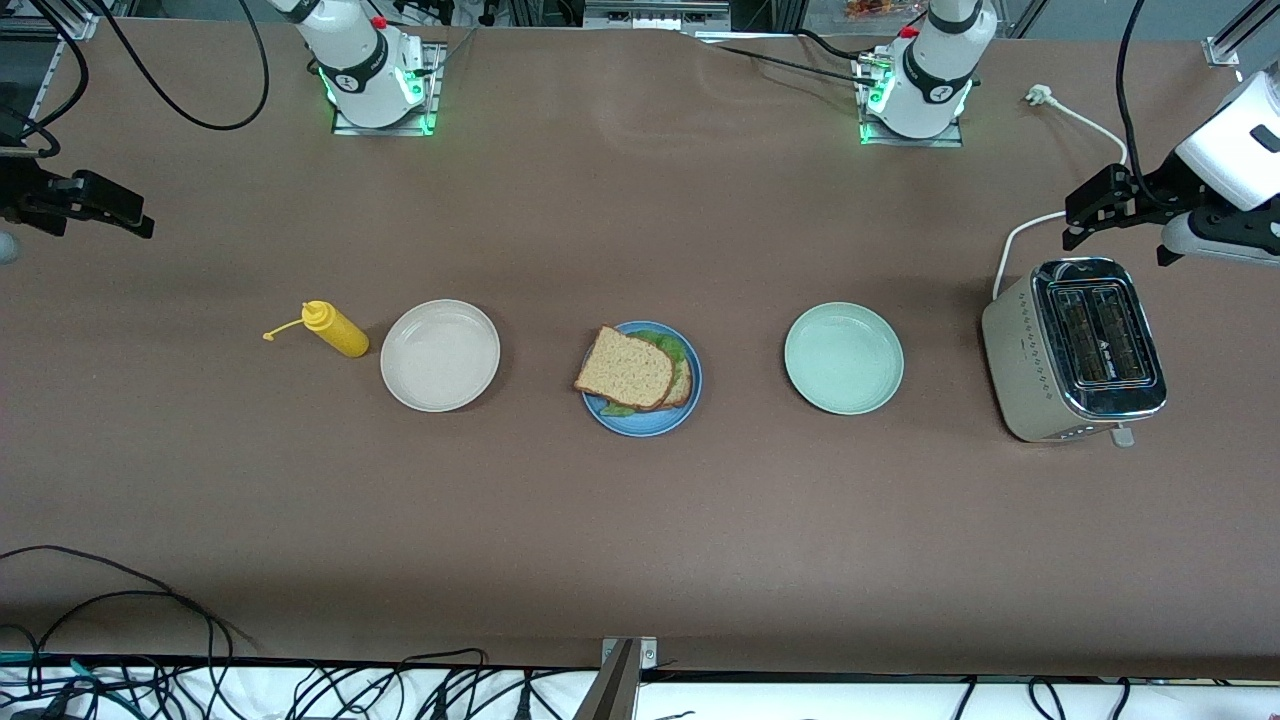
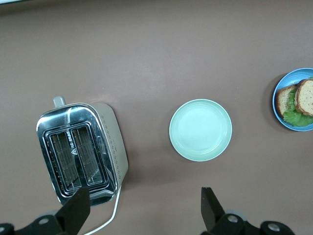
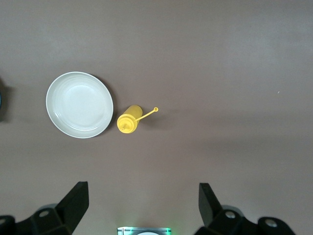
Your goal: Make sandwich in blue plate with both arms
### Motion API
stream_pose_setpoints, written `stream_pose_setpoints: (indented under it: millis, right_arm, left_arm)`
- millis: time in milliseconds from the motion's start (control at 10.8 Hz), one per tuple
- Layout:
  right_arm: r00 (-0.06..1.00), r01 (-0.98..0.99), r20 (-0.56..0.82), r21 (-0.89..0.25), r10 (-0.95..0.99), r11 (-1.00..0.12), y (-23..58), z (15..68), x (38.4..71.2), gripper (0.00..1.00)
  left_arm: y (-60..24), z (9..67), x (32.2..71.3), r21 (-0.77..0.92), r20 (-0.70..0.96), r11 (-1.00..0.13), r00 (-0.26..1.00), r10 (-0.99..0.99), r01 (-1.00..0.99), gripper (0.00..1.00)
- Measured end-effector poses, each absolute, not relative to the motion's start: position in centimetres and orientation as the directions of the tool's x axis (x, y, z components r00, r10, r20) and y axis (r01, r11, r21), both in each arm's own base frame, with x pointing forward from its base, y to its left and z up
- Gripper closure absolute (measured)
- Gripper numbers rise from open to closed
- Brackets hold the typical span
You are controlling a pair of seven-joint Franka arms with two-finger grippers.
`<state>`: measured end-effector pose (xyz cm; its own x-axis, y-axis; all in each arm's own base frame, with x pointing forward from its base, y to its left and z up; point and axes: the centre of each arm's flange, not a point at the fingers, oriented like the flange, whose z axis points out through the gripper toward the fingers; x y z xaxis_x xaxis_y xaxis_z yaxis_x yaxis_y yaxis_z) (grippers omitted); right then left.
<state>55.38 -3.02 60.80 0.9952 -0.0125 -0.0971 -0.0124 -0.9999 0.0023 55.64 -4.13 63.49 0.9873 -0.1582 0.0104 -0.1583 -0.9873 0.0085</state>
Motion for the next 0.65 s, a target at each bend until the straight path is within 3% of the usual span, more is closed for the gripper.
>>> stream_pose_setpoints:
  millis: [650]
  right_arm:
    - [0.995, -0.012, -0.096, 0.002, -0.013, -1.0, -3.0, 60.8, 55.4, 0.0]
  left_arm:
    - [-2.9, 63.3, 55.5, 0.016, 0.006, -0.99, 0.991, -0.137, -0.137, 0.0]
